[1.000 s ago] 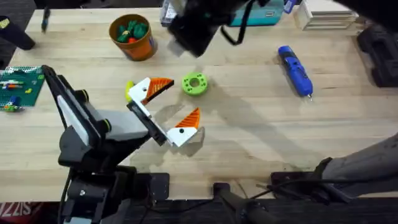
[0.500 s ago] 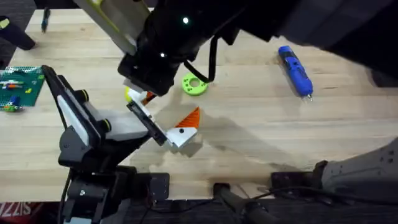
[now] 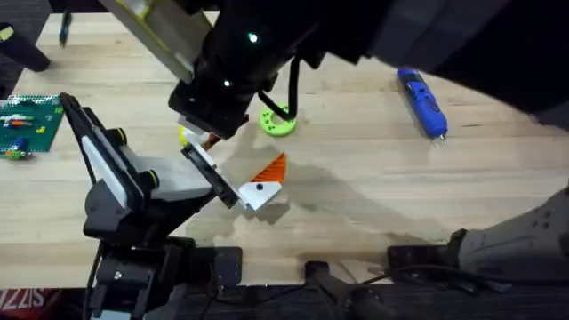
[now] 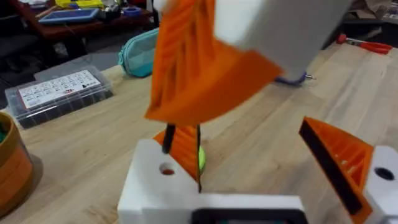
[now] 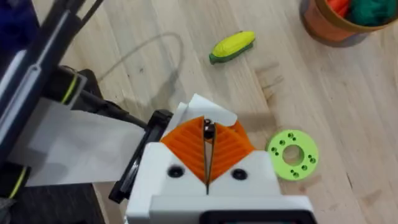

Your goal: Pick up the gripper from the table and insert it into the empty holder that is missing its gripper. Then pick up a screw, insert it into the mounting hole, and use the screwdriver to tighten it. Finally, clean up the table by picking up the vegetable and placing it into the bucket.

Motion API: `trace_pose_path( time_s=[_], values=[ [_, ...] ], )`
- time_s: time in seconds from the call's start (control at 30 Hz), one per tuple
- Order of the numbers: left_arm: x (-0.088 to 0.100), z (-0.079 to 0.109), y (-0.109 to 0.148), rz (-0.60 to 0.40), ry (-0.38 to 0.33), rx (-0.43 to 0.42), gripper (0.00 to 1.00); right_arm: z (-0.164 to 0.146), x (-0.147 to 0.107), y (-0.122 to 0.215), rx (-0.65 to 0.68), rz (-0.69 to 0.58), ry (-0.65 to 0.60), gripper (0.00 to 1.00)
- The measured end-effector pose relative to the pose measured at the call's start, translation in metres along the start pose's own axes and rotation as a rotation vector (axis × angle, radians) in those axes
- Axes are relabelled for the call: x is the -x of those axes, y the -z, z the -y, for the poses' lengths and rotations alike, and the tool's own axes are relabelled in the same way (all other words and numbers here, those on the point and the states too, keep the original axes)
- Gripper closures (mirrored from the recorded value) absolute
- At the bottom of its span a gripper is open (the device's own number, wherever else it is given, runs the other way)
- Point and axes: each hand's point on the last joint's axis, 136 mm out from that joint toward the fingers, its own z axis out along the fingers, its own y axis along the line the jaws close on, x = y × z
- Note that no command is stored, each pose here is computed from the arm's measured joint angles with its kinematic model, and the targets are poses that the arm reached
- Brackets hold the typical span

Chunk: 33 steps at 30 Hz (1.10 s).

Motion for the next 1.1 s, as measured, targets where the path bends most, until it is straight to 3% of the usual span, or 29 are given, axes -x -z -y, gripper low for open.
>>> trace_pose_path(
  time_s=[1.1],
  values=[
    [0.0000, 0.0001, 0.0000, 0.000, 0.000, 0.000, 0.006, -0.0046, -0.0007, -0.0037, 0.007, -0.008, 0.007, 0.997]
  ],
)
